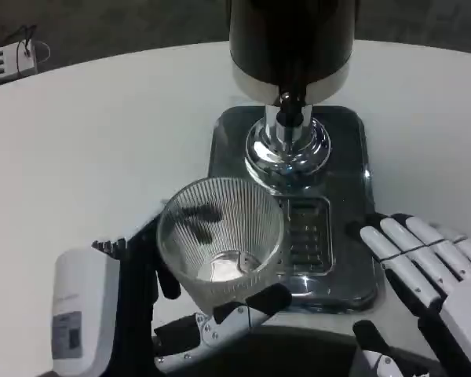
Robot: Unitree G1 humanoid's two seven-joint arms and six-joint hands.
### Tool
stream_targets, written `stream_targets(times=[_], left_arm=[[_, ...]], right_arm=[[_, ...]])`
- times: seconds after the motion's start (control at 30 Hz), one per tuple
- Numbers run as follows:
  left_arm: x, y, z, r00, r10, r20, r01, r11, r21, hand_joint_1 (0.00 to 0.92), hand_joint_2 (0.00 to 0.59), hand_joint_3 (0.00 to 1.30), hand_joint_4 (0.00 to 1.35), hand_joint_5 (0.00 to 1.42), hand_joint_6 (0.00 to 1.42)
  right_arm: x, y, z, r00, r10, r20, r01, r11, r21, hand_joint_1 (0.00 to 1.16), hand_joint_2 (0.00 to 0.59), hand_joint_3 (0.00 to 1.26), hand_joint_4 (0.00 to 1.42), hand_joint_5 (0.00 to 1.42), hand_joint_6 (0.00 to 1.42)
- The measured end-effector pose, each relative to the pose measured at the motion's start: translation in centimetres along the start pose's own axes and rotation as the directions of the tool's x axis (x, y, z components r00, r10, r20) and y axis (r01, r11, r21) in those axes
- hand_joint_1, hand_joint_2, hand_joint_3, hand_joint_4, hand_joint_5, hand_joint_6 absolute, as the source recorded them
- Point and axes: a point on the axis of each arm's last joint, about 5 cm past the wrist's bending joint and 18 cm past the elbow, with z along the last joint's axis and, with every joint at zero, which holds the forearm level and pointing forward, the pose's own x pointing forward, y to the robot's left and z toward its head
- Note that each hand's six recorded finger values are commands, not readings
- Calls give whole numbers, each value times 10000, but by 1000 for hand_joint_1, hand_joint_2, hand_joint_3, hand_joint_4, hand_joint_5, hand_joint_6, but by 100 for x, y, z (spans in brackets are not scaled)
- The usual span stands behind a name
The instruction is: Grasp the cup under the faucet to collect the drink, then remove the cup.
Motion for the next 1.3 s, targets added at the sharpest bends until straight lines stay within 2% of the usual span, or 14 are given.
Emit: stream_targets(times=[0.2, 0.37, 0.6, 0.87, 1.07, 1.3], left_arm=[[56, -112, -88, 9997, -182, -137, 183, 9998, 74, 722, 2, 959, 1112, 1154, 1289], [131, -232, -175, 9994, 51, -350, -46, 9999, 124, 722, 2, 959, 1112, 1154, 1289], [221, -434, -359, 9959, 29, -908, 18, 9987, 517, 722, 2, 959, 1112, 1154, 1289], [469, -666, -532, 9947, 117, -1022, -12, 9948, 1020, 722, 2, 959, 1112, 1154, 1289], [639, -844, -558, 9963, -136, -853, 238, 9926, 1191, 722, 2, 959, 1112, 1154, 1289], [759, -1094, -466, 9966, -544, -620, 616, 9908, 1208, 722, 2, 959, 1112, 1153, 1274]], right_arm=[[-44, -19, -27, 9996, 56, -260, -57, 10000, -13, 171, 505, 115, 106, 132, 215], [-65, -33, -38, 9994, 99, -340, -102, 9999, -91, 171, 505, 115, 106, 133, 215], [-116, -69, -82, 9979, 157, -628, -172, 9996, -232, 171, 505, 115, 106, 133, 215], [-177, -109, -128, 9963, 214, -826, -241, 9992, -311, 171, 505, 115, 106, 133, 215], [-200, -140, -165, 9961, 166, -872, -203, 9989, -422, 171, 505, 115, 106, 133, 215], [-220, -140, -177, 9957, 184, -912, -208, 9995, -257, 171, 505, 119, 106, 133, 215]])
